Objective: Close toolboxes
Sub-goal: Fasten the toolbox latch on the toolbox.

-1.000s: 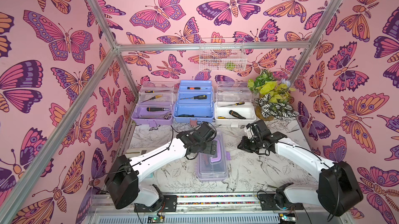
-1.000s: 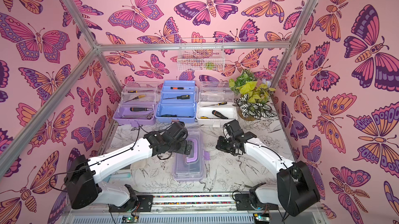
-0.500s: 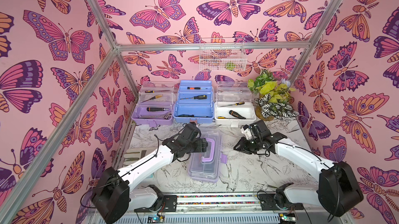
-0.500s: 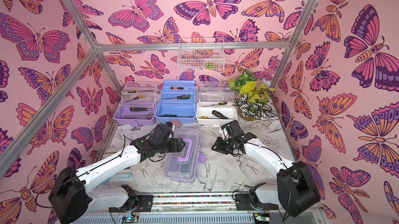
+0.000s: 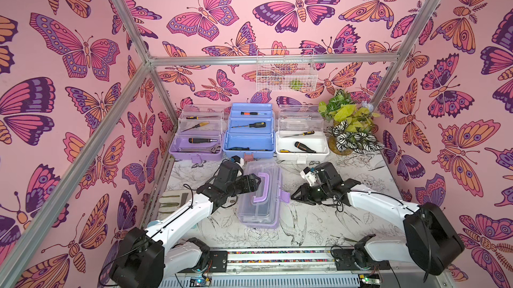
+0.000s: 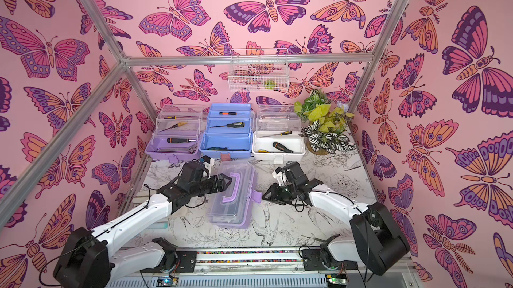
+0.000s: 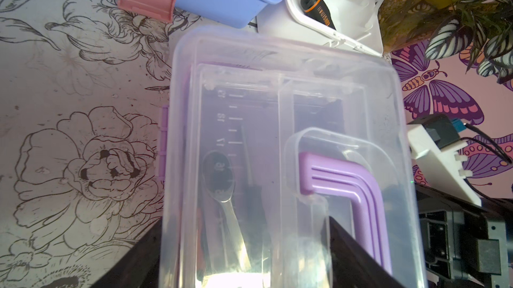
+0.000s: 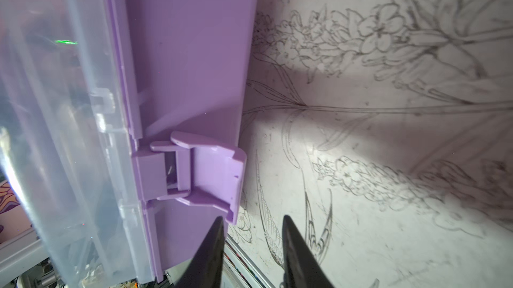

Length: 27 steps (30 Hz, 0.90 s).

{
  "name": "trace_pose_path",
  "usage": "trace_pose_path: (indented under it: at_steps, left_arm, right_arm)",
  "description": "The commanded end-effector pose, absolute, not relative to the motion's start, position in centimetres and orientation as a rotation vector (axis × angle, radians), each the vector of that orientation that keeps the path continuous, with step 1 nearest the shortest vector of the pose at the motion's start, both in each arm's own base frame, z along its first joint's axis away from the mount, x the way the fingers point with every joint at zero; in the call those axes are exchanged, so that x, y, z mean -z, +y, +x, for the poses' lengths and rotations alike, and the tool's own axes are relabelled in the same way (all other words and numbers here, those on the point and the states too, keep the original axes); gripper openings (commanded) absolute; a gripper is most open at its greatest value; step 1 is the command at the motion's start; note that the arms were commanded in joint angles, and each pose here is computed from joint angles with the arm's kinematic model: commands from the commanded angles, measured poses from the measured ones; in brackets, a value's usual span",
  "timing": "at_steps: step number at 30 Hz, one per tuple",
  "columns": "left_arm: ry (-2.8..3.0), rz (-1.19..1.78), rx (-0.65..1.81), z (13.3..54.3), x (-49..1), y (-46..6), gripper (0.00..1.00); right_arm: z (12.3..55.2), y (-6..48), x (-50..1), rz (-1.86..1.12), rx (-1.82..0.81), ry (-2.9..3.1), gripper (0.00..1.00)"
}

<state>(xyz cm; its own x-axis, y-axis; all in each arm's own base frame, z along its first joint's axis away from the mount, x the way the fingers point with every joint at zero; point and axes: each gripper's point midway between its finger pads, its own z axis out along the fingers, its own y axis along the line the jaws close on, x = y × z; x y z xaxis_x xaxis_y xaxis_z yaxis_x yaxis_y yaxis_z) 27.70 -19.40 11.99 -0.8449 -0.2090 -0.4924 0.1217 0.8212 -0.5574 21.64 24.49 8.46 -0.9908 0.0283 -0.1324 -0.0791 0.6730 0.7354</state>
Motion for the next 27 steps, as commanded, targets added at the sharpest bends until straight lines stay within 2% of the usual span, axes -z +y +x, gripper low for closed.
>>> trace_pose_path:
  at_steps: [1,6,14,18,24,27]
  left_arm:
    - [2.744,-0.178,0.638,23.5,-5.2,-16.6,0.72]
    - [2.742,-0.176,0.639,23.5,-5.3,-16.6,0.71]
    - [2.746,-0.153,0.626,23.8,-5.6,-16.7,0.72]
    - [2.742,-0.125,0.602,24.1,-6.6,-16.8,0.72]
    - [2.734,-0.024,0.435,24.7,-8.3,-16.7,0.79]
    - [2.75,0.008,0.408,24.9,-8.0,-17.6,0.84]
  right_arm:
    - [22.2,26.0,-8.9,-0.058,-1.291,2.702,0.36]
    - [23.2,26.6,-8.1,-0.061,-1.279,2.724,0.35]
    - [23.2,26.6,-8.3,-0.072,-1.258,2.731,0.13]
    - [23.0,25.9,-9.2,-0.091,-1.205,2.729,0.08]
    - [22.4,24.7,-10.6,-0.098,-1.131,2.74,0.08]
    - [22.2,25.1,-11.1,-0.105,-1.168,2.726,0.14]
